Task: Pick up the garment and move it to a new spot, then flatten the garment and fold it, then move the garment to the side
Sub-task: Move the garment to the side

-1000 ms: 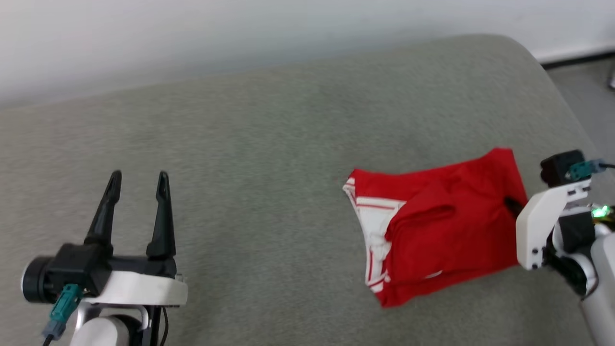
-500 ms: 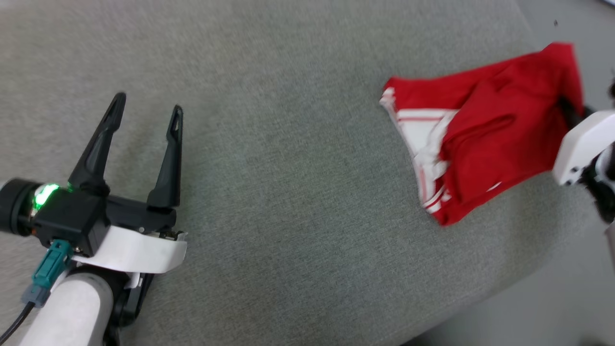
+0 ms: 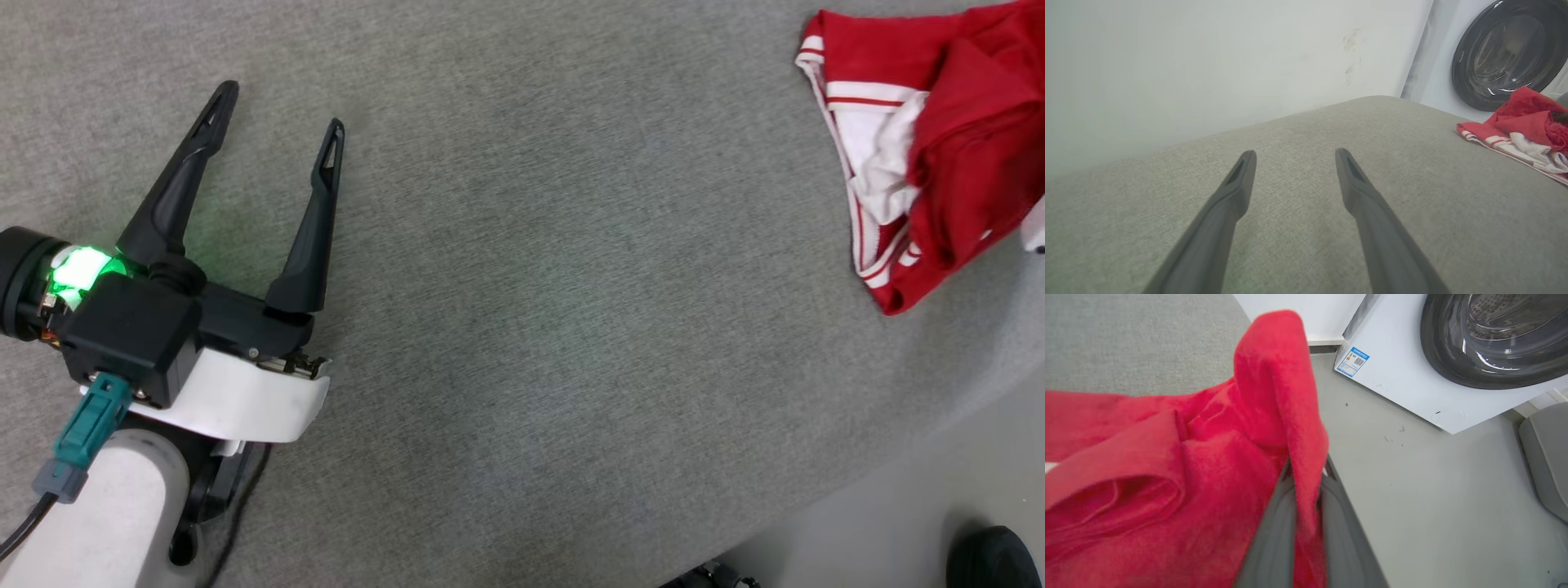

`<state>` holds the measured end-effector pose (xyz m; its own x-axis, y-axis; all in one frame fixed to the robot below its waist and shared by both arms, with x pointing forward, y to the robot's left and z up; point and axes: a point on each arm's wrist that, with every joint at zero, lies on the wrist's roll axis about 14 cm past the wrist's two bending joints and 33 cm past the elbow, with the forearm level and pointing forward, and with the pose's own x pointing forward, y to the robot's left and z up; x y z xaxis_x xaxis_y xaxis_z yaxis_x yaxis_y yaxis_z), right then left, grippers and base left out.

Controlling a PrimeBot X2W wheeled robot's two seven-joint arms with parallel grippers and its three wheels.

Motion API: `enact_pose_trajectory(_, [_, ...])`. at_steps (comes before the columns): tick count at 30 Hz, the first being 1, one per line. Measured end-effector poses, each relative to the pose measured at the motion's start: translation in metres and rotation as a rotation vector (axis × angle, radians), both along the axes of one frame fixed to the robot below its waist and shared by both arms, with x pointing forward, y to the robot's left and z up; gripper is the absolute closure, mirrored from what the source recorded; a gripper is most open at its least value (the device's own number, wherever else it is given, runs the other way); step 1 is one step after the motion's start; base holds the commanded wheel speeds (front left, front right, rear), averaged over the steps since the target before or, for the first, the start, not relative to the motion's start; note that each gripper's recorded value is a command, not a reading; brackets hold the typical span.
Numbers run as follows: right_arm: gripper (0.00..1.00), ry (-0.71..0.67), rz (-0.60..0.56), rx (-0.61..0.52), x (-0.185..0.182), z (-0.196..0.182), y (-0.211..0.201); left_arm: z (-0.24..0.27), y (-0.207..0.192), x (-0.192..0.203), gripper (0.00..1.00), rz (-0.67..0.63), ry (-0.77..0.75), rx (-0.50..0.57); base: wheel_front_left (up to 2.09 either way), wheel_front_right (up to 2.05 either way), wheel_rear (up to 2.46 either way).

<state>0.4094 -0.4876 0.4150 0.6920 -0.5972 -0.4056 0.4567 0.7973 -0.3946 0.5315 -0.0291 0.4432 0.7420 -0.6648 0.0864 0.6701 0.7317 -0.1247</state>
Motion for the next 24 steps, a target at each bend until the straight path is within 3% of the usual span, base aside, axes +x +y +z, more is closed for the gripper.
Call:
enact_pose_trajectory(1, [0.16, 0.006, 0.004, 0.005, 0.000, -0.007, 0.003, -0.002, 0.001, 0.000, 0.00, 0.001, 0.003, 0.001, 0.00, 0.00, 0.00])
enact_pose_trajectory(2, [0.00, 0.009, 0.004, 0.007, 0.000, -0.011, 0.004, -0.003, 0.001, 0.001, 0.00, 0.002, 0.005, 0.005, 0.00, 0.00, 0.00])
enact_pose_trajectory(6, [0.00, -0.018, 0.003, -0.008, 0.000, -0.010, 0.003, -0.002, 0.001, 0.000, 0.00, 0.000, 0.004, 0.009, 0.00, 0.00, 0.00])
enact_pose_trajectory(14, [0.00, -0.137, 0.016, -0.065, 0.000, 0.035, -0.004, 0.020, 0.002, -0.010, 0.00, 0.031, -0.017, -0.028, 0.00, 0.00, 0.00])
enact_pose_trajectory(24, [0.00, -0.313, 0.164, -0.033, -0.003, 0.067, 0.054, 0.049, 0.033, -0.042, 0.00, 0.174, -0.011, -0.047, 0.00, 0.00, 0.00])
